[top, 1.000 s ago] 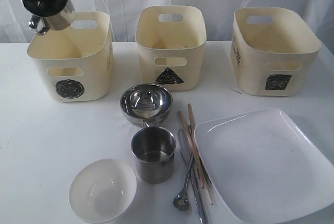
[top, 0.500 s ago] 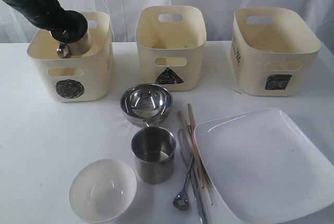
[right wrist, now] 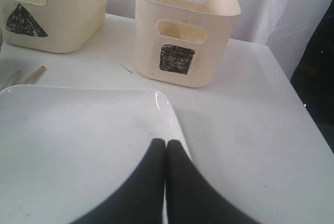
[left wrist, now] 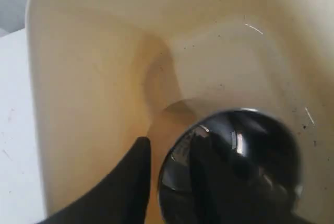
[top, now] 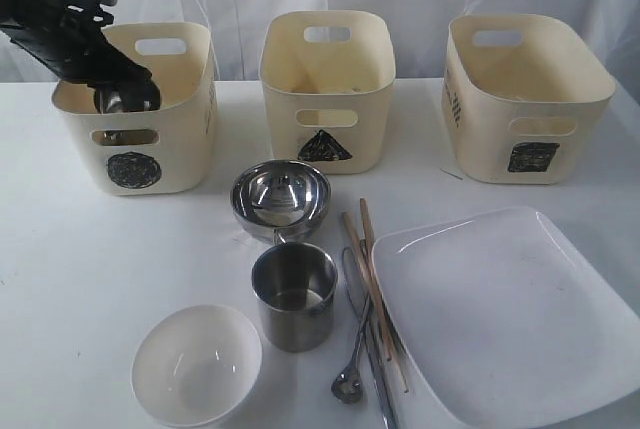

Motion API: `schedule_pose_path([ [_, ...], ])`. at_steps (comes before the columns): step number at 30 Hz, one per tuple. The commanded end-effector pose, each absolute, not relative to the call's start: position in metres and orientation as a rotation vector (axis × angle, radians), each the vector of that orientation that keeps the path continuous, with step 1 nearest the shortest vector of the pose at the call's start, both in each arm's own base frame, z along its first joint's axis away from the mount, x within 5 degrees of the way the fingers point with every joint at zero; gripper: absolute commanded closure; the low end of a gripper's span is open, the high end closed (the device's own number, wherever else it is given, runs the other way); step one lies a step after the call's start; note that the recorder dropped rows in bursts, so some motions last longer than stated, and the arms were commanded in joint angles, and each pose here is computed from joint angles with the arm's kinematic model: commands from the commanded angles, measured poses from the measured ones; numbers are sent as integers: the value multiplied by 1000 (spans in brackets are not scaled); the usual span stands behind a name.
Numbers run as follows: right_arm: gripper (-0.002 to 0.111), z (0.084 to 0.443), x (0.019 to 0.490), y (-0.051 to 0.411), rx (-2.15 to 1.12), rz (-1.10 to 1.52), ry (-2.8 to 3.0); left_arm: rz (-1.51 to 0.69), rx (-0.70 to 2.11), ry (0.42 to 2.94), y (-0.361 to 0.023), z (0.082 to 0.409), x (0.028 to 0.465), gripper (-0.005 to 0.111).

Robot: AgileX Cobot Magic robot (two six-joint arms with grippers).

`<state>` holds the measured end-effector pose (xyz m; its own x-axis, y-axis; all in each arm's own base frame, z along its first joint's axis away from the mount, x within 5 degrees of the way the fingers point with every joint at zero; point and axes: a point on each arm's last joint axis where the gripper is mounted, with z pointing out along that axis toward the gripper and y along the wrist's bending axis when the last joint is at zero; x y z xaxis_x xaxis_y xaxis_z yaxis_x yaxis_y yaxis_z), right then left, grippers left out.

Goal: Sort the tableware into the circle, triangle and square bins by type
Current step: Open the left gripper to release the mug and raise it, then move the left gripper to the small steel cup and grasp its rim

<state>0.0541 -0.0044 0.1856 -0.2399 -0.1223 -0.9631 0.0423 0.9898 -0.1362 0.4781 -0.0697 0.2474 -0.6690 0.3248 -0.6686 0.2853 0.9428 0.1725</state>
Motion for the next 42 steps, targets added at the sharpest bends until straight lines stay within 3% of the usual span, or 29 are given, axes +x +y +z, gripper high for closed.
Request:
schedule_pose_path([
  [1, 108, 185, 54, -5, -62, -162, 1799, 24, 390, 2321, -72, 252, 479, 62],
  [9, 108, 185, 54, -5, -62, -162, 1799, -56, 345, 2348, -75, 267, 471, 61],
  [14, 108, 185, 54, -5, -62, -162, 1799, -85, 364, 2322, -78, 297, 456, 61],
  [20, 108, 185, 54, -5, -62, -162, 1799, -101, 474, 2330, -94, 338, 422, 61],
  [28, 108, 185, 54, -5, -62, -162, 1799, -171, 697, 2465, -135, 367, 362, 61],
  [35, 108, 185, 54, -5, -62, -162, 1799, -212, 913, 2609, -164, 348, 314, 61],
  [42, 108, 185, 54, -5, -62, -162, 1799, -319, 981, 2656, -186, 301, 281, 61],
])
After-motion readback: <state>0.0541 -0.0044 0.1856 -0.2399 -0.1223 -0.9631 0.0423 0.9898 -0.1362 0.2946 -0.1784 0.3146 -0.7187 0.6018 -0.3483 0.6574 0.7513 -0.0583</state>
